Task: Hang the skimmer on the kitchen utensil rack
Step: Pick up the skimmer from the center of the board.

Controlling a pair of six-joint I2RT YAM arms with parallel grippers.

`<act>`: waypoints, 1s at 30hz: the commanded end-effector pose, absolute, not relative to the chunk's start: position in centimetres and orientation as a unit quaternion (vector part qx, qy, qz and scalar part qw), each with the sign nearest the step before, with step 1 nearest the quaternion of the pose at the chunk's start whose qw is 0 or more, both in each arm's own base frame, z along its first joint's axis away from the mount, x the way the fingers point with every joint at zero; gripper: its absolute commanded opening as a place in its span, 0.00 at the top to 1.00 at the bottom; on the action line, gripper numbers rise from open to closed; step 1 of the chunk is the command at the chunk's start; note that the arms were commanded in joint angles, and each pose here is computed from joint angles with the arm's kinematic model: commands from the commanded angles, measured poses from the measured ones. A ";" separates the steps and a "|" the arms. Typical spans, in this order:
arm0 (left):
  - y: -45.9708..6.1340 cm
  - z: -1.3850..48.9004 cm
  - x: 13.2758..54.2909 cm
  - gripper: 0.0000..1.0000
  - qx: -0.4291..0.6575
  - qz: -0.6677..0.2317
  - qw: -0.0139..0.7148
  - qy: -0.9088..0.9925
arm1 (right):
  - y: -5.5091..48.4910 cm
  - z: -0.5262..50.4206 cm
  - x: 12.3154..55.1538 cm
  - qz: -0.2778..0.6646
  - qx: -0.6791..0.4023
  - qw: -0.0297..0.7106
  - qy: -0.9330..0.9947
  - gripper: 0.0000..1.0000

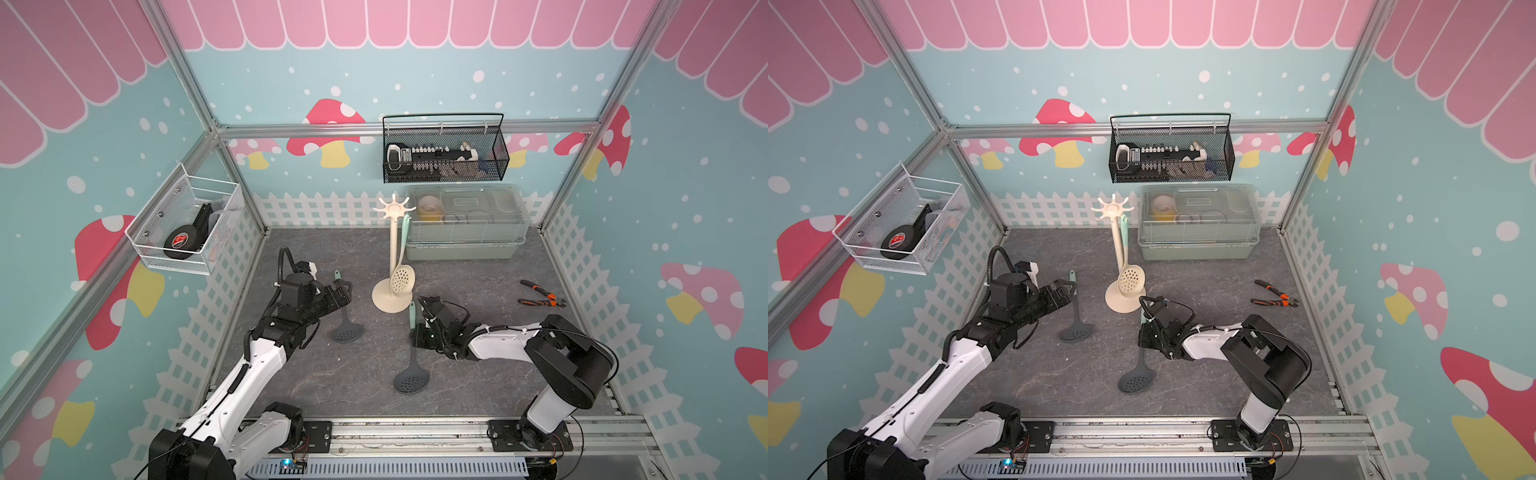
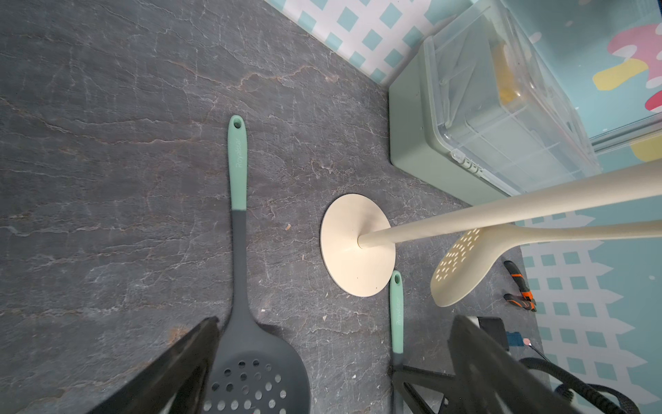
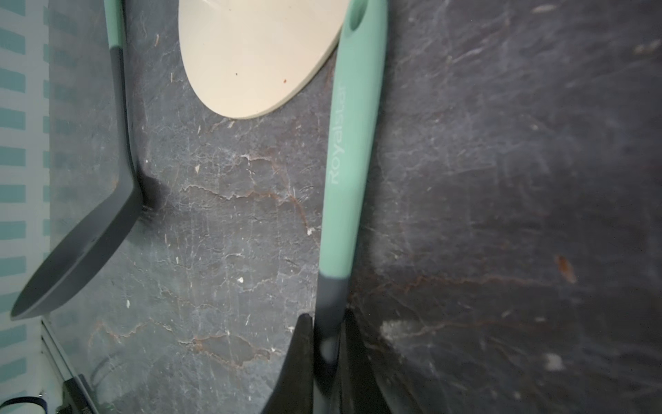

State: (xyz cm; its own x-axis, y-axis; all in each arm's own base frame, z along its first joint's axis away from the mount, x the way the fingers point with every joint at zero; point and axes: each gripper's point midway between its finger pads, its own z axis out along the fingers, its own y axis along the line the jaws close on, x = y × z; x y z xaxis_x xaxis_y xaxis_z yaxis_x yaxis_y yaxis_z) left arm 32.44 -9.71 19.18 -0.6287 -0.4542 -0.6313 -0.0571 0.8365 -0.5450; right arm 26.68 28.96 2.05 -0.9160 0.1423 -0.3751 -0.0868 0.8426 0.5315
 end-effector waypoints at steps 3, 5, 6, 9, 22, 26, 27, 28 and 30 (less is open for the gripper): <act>-9.3 18.8 32.0 0.01 -0.144 -0.236 0.405 0.872 | 23.7 -3.3 22.7 0.167 0.015 0.141 0.976 1.00; -9.3 18.7 32.0 0.01 -0.145 -0.236 0.404 0.872 | 23.0 -2.5 22.9 0.160 0.017 0.154 0.975 1.00; -9.3 18.7 32.0 0.01 -0.145 -0.236 0.404 0.872 | 22.6 -2.2 22.9 0.156 0.019 0.158 0.975 1.00; -9.3 18.8 32.0 0.01 -0.144 -0.237 0.405 0.871 | 20.7 -0.8 23.2 0.144 0.032 0.184 0.972 1.00; -9.6 18.7 32.4 0.01 -0.143 -0.241 0.397 0.874 | 13.1 5.6 24.2 0.124 0.095 0.278 0.948 1.00; -9.6 18.9 32.4 0.01 -0.144 -0.242 0.401 0.872 | 12.6 10.3 25.9 0.140 0.079 0.336 0.928 1.00; -9.6 18.9 32.5 0.01 -0.144 -0.243 0.402 0.871 | 12.8 11.9 26.4 0.146 0.066 0.356 0.921 1.00; -9.6 18.8 32.5 0.01 -0.144 -0.243 0.402 0.871 | 13.1 13.4 26.9 0.152 0.056 0.374 0.913 1.00; -9.7 18.7 32.6 0.01 -0.148 -0.246 0.401 0.870 | 13.9 16.8 28.0 0.168 0.029 0.410 0.896 1.00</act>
